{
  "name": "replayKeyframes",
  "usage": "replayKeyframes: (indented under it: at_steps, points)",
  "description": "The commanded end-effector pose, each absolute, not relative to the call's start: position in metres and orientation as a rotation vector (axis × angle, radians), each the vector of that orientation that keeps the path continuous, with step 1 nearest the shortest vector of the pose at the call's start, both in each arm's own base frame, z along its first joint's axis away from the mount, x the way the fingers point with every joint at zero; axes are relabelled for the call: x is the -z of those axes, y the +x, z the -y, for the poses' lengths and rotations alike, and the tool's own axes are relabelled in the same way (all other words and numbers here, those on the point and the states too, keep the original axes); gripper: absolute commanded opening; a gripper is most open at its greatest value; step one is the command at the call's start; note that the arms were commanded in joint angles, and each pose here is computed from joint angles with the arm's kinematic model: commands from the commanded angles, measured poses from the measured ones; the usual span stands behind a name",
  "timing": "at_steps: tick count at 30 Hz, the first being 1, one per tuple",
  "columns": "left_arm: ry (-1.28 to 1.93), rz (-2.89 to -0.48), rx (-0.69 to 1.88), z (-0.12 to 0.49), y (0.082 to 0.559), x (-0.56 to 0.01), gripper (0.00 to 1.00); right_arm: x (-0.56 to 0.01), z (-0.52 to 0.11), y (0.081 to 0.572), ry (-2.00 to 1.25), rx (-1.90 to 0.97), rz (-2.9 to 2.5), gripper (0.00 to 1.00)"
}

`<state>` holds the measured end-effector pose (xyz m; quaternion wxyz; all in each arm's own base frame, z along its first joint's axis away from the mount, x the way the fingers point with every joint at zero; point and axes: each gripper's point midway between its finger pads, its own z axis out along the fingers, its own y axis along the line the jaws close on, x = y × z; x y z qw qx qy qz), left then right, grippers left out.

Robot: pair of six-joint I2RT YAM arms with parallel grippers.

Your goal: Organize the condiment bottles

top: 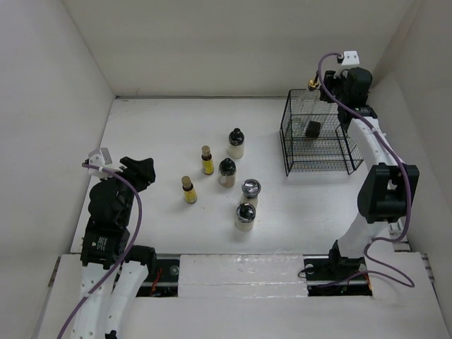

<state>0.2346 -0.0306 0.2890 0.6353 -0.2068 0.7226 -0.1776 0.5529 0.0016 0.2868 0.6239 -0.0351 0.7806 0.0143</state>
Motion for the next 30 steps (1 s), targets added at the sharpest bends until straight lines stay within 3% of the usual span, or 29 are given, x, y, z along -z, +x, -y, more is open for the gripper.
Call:
replayKeyframes:
  at_steps: [1, 3, 4, 7, 8, 11, 18, 21, 22, 24, 25, 26, 27, 30]
  points:
    - [-0.454, -1.592, 0.414, 0.031, 0.237, -0.308, 0.51, -0.369, 0.007, 0.559, -0.07, -0.025, -1.522, 0.0]
    - [-0.454, -1.592, 0.414, 0.031, 0.237, -0.308, 0.51, -0.349, 0.005, 0.561, -0.078, -0.037, -1.555, 0.0]
    - [-0.454, -1.592, 0.414, 0.031, 0.237, -0.308, 0.51, -0.348, 0.005, 0.561, -0.078, -0.037, -1.555, 0.06]
    - [-0.455, -1.592, 0.415, 0.03, 0.237, -0.308, 0.51, -0.348, 0.003, 0.555, -0.056, -0.06, -1.558, 0.33]
    - [-0.455, -1.592, 0.415, 0.03, 0.237, -0.308, 0.51, -0.353, 0.003, 0.553, -0.049, -0.066, -1.549, 0.51]
    - [-0.446, -1.585, 0.41, 0.03, 0.237, -0.311, 0.55, -0.373, 0.01, 0.542, 0.005, -0.048, -1.513, 0.71]
    - [-0.44, -1.597, 0.416, 0.032, 0.238, -0.306, 0.56, -0.447, 0.015, 0.492, 0.077, -0.049, -1.388, 0.76]
    - [-0.44, -1.597, 0.416, 0.032, 0.238, -0.306, 0.56, -0.469, -0.016, 0.456, 0.031, -0.102, -1.341, 0.69]
    - [-0.44, -1.597, 0.416, 0.032, 0.238, -0.306, 0.56, -0.468, -0.029, 0.448, 0.001, -0.134, -1.347, 0.51]
    - [-0.44, -1.597, 0.416, 0.032, 0.238, -0.306, 0.52, -0.463, -0.075, 0.429, -0.108, -0.246, -1.357, 0.3]
    - [-0.433, -1.599, 0.424, 0.033, 0.238, -0.306, 0.45, -0.45, -0.095, 0.418, -0.146, -0.304, -1.378, 0.11]
    - [-0.426, -1.602, 0.431, 0.035, 0.237, -0.306, 0.3, -0.442, -0.119, 0.41, -0.208, -0.378, -1.39, 0.05]
    - [-0.417, -1.593, 0.427, 0.034, 0.235, -0.308, 0.24, -0.429, -0.16, 0.397, -0.286, -0.465, -1.409, 0.02]
    - [-0.417, -1.593, 0.427, 0.034, 0.235, -0.308, 0.17, -0.383, -0.228, 0.369, -0.416, -0.571, -1.505, 0.0]
